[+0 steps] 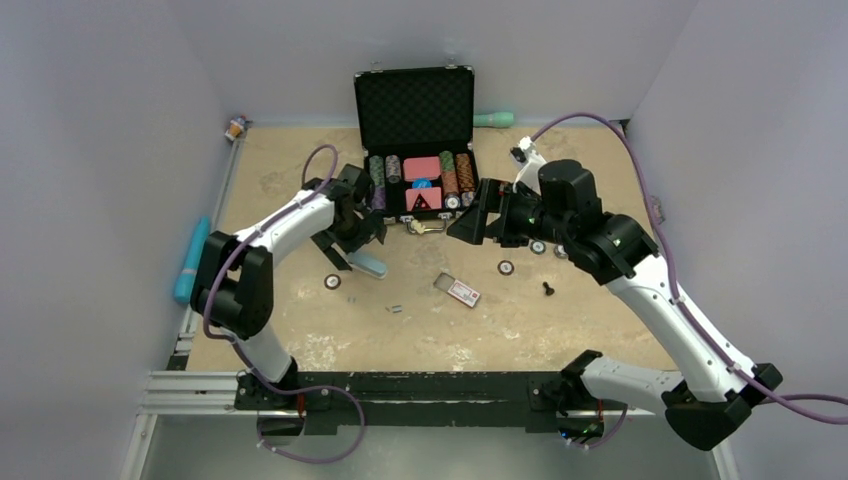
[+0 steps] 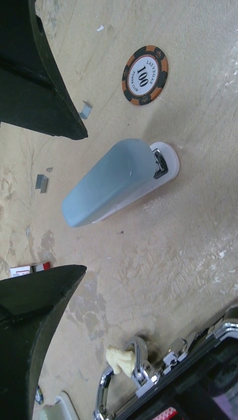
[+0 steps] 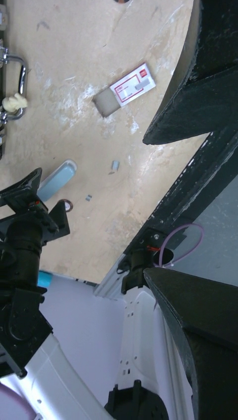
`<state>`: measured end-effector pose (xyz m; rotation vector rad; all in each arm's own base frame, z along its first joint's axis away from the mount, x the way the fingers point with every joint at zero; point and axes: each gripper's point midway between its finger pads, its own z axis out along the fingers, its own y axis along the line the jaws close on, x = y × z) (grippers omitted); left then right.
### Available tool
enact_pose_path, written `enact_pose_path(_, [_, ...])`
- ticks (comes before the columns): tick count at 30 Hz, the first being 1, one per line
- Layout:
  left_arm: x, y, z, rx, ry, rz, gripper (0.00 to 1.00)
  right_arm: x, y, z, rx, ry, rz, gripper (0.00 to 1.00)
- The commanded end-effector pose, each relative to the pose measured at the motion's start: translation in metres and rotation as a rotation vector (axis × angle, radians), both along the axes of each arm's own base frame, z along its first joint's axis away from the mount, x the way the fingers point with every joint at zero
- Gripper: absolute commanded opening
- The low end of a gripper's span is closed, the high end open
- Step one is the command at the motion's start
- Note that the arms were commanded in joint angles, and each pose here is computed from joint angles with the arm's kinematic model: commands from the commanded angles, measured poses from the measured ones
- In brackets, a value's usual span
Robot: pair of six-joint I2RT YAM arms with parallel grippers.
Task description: Unload the staples from the stapler
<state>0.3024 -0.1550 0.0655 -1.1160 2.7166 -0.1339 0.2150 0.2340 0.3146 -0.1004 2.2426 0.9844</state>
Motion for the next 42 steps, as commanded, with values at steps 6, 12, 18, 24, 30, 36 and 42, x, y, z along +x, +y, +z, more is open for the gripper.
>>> enact_pose_path(6, [0.008,0.013,0.083,0.004,-0.187,-0.12,1.0,0.003,0.012,0.031,0.085,-0.06,0.033,0.99])
enact_pose_path(12, [-0.026,0.049,0.118,0.093,-0.264,-0.226,0.99,0.003,0.007,0.019,0.049,-0.073,0.032,0.98])
enact_pose_path(18, [-0.077,0.102,0.148,0.225,-0.407,-0.233,0.98,0.002,0.003,0.001,0.002,-0.101,0.054,0.96])
enact_pose_path(24, [-0.118,0.13,0.161,0.289,-0.513,-0.257,0.98,0.0,0.012,-0.022,-0.043,-0.075,0.096,0.94])
enact_pose_path(30, [-0.138,0.142,0.155,0.321,-0.564,-0.279,1.0,-0.01,0.042,-0.046,-0.168,-0.055,0.14,0.93])
enact_pose_path(36, [-0.144,0.147,0.139,0.335,-0.607,-0.281,1.0,-0.025,0.074,-0.052,-0.246,-0.16,0.254,0.93])
enact_pose_path(42, [-0.14,0.14,0.129,0.312,-0.643,-0.311,1.0,-0.035,0.093,-0.086,-0.363,-0.264,0.355,0.93])
